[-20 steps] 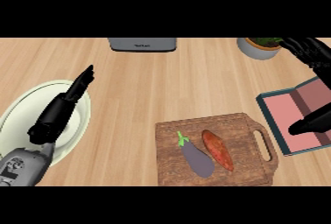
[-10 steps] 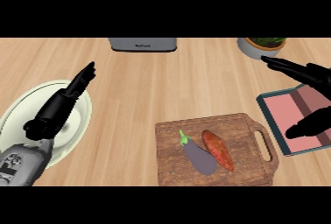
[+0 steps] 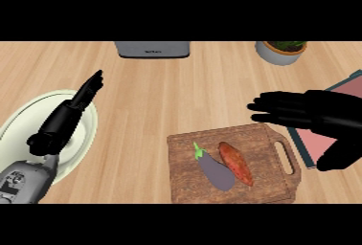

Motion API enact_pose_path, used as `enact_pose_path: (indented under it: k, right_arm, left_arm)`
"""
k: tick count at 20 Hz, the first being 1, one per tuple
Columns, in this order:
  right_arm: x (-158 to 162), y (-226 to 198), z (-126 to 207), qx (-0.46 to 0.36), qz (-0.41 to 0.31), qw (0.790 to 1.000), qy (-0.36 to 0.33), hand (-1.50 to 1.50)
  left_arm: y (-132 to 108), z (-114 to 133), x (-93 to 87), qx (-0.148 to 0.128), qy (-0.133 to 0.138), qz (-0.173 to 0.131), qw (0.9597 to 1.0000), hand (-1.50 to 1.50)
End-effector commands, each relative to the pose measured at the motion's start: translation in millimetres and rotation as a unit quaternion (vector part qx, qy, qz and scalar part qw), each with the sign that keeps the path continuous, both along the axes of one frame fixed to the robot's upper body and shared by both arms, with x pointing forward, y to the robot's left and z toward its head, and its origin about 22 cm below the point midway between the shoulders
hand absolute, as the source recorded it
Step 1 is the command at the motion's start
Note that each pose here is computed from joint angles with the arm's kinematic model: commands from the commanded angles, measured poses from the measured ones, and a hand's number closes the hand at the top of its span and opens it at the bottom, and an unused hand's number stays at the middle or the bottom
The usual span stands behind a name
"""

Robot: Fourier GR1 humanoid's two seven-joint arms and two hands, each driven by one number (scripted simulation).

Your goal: Pick the sweet potato from the cutting board and place it in the cardboard box

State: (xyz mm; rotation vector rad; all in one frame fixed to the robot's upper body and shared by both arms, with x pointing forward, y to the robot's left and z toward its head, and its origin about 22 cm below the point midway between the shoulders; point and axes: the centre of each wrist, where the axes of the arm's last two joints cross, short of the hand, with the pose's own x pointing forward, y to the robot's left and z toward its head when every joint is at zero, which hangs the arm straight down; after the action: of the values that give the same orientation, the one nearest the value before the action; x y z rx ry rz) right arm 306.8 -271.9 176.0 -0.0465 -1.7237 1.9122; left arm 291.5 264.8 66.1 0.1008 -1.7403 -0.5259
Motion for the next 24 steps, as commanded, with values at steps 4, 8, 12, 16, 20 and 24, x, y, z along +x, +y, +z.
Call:
enact_pose_path:
  k: [4, 8, 12, 16, 20, 24]
  right_arm:
    - [-41, 39, 3, -0.101, -0.002, 0.994, -0.03, -1.5]
    - [-57, 52, -9, -0.138, -0.021, 0.99, -0.023, -1.5]
    - [-56, 69, -12, -0.16, -0.032, 0.986, -0.013, -1.5]
    - [-78, 69, -32, -0.163, -0.037, 0.986, 0.005, -1.5]
    - [-89, 73, -55, -0.172, -0.049, 0.983, -0.038, -1.5]
    - [-74, 92, -58, -0.158, -0.062, 0.984, -0.048, -1.5]
  left_arm:
    - [1, 3, 2.1, 0.008, -0.008, 0.005, 0.9999, 0.0]
    - [2, 8, -2.2, -0.007, -0.007, 0.004, 0.9999, 0.0]
    - [2, 2, 3.8, -0.008, 0.002, 0.001, 1.0, 0.0]
    - [3, -2, -4.1, -0.001, -0.005, 0.002, 1.0, 0.0]
    - [11, 11, 1.5, 0.001, -0.003, -0.006, 1.0, 0.0]
    - [1, 19, -4.1, -0.004, 0.002, 0.0, 1.0, 0.0]
